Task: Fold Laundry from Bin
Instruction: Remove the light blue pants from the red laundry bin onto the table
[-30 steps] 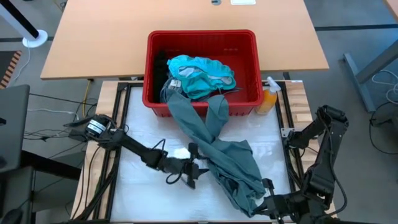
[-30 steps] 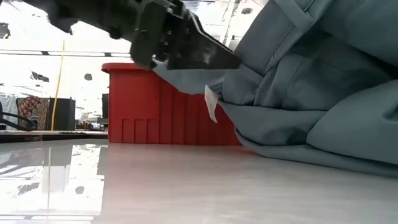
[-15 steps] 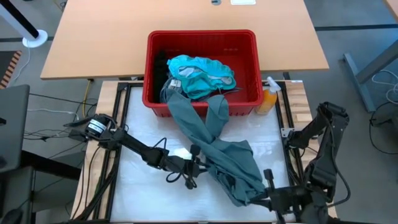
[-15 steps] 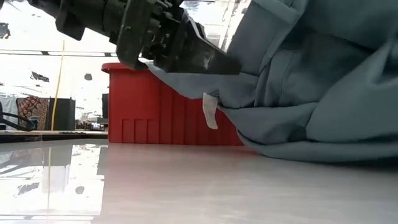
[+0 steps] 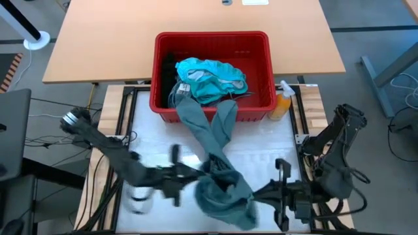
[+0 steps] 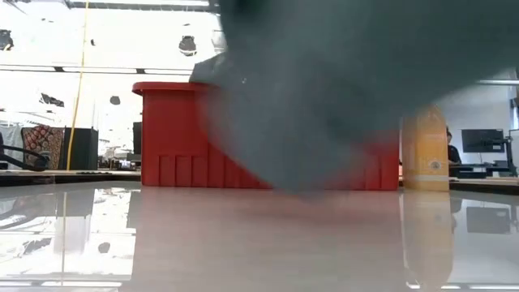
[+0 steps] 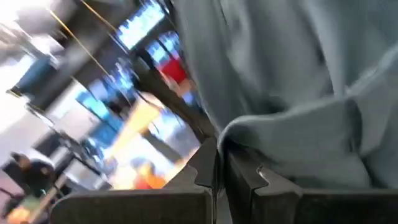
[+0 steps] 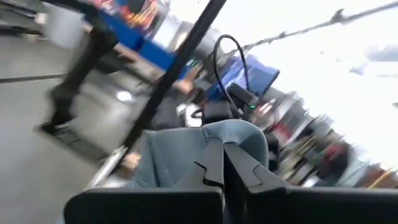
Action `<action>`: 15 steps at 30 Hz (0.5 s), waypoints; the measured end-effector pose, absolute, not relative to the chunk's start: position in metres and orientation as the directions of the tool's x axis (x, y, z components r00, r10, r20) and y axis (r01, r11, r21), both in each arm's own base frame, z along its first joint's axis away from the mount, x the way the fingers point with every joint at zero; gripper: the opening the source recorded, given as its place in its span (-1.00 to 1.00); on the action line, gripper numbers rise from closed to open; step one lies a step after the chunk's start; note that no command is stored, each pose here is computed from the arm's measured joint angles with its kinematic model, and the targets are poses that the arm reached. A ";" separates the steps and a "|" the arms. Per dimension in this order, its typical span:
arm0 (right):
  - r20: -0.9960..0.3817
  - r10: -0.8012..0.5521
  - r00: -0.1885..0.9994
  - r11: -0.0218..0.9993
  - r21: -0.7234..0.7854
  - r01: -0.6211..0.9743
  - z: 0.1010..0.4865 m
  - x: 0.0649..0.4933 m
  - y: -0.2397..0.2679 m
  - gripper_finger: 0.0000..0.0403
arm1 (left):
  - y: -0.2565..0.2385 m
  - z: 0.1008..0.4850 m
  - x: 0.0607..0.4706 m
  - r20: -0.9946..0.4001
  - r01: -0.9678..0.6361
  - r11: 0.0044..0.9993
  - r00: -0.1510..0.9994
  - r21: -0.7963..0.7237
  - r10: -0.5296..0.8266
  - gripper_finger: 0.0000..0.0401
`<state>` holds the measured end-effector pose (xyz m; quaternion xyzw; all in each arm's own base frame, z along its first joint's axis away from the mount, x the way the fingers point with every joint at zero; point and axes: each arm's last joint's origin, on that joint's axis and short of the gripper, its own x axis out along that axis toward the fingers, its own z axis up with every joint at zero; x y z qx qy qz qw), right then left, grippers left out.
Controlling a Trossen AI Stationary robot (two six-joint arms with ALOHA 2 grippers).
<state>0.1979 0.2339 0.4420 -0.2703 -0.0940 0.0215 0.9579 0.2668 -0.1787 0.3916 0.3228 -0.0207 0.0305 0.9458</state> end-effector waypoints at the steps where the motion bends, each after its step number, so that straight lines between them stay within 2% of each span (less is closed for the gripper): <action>1: 0.201 0.104 0.974 0.837 -0.547 0.023 0.446 0.199 0.232 -0.92 | -0.181 0.411 0.253 0.109 -0.074 0.810 0.994 0.581 0.013 -1.00; 5: 0.310 0.254 0.916 0.798 -0.602 -0.018 0.454 0.204 0.229 -0.92 | -0.200 0.469 0.208 0.268 0.058 0.864 0.938 0.501 -0.218 -1.00; 9: 0.343 0.411 0.844 0.775 -0.619 -0.125 0.454 0.210 0.230 -0.92 | -0.235 0.490 0.185 0.339 0.236 0.775 0.798 0.586 -0.499 -1.00; 12: 0.331 0.459 0.825 0.768 -0.615 -0.180 0.449 0.214 0.234 -0.92 | -0.264 0.493 0.182 0.338 0.238 0.712 0.753 0.660 -0.565 -1.00; 15: 0.308 0.477 0.823 0.757 -0.621 -0.206 0.445 0.215 0.238 -0.92 | -0.291 0.488 0.190 0.305 0.197 0.664 0.771 0.721 -0.560 -1.00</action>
